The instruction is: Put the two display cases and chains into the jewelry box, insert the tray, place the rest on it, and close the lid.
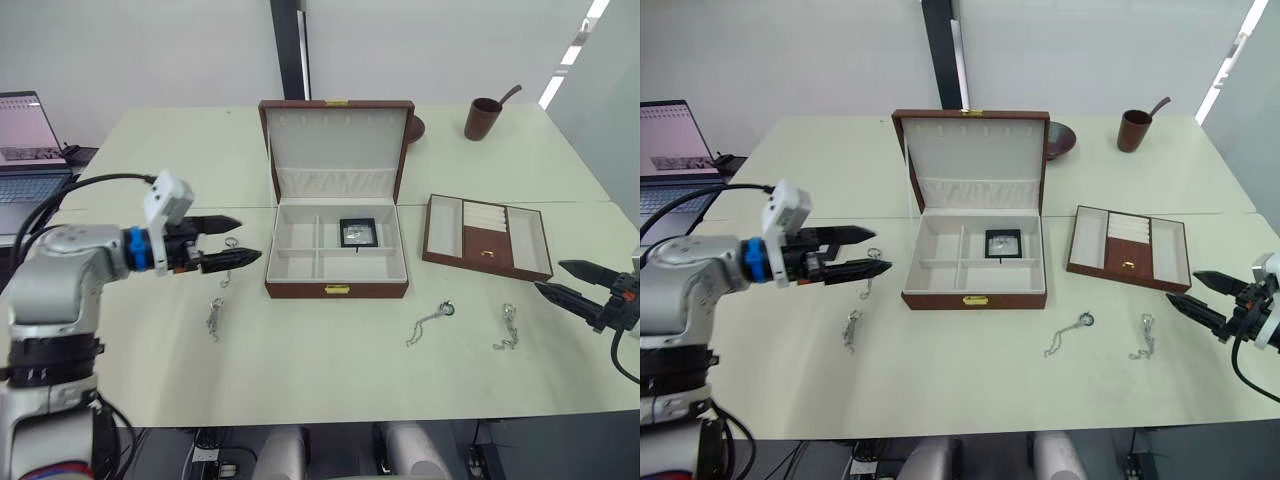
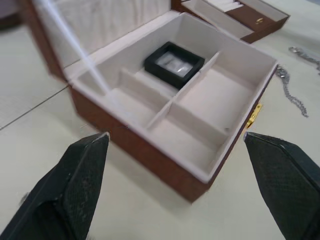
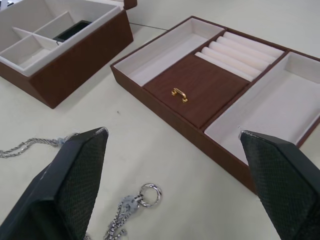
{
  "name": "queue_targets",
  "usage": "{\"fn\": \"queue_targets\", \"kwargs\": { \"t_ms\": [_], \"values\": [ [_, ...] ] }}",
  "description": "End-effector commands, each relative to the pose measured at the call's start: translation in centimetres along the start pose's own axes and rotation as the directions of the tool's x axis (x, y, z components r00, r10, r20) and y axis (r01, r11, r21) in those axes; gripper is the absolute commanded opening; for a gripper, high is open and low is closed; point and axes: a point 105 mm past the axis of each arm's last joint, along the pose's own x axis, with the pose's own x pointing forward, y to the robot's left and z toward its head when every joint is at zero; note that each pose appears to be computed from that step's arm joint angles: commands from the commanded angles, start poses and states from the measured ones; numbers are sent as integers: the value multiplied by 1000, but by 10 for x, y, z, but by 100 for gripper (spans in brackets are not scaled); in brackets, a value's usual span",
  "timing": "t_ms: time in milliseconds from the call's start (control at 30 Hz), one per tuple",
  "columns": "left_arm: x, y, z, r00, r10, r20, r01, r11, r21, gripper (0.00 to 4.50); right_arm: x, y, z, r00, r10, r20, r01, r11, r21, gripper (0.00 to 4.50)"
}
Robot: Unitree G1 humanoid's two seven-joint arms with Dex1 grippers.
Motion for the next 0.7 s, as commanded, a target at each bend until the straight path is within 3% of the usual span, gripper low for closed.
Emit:
{"fn": "queue_targets", "kwargs": {
  "t_ms": [33,300,567,700],
  "values": [
    [-43,9,2,984,177,16,-177,984,17,446,-5,-12,9,999,-31,21,32,999,-35,450],
    [-110,20,-56,871,489,-50,-491,868,-76,446,-13,-43,-5,988,-154,27,154,988,-16,450],
    [-136,26,-116,739,666,-100,-674,730,-117,446,-12,-51,-16,982,-185,24,186,982,-14,450],
    [-142,29,-130,696,713,-89,-718,683,-134,446,-15,-54,-22,977,-212,20,213,977,-12,450]
  ]
}}
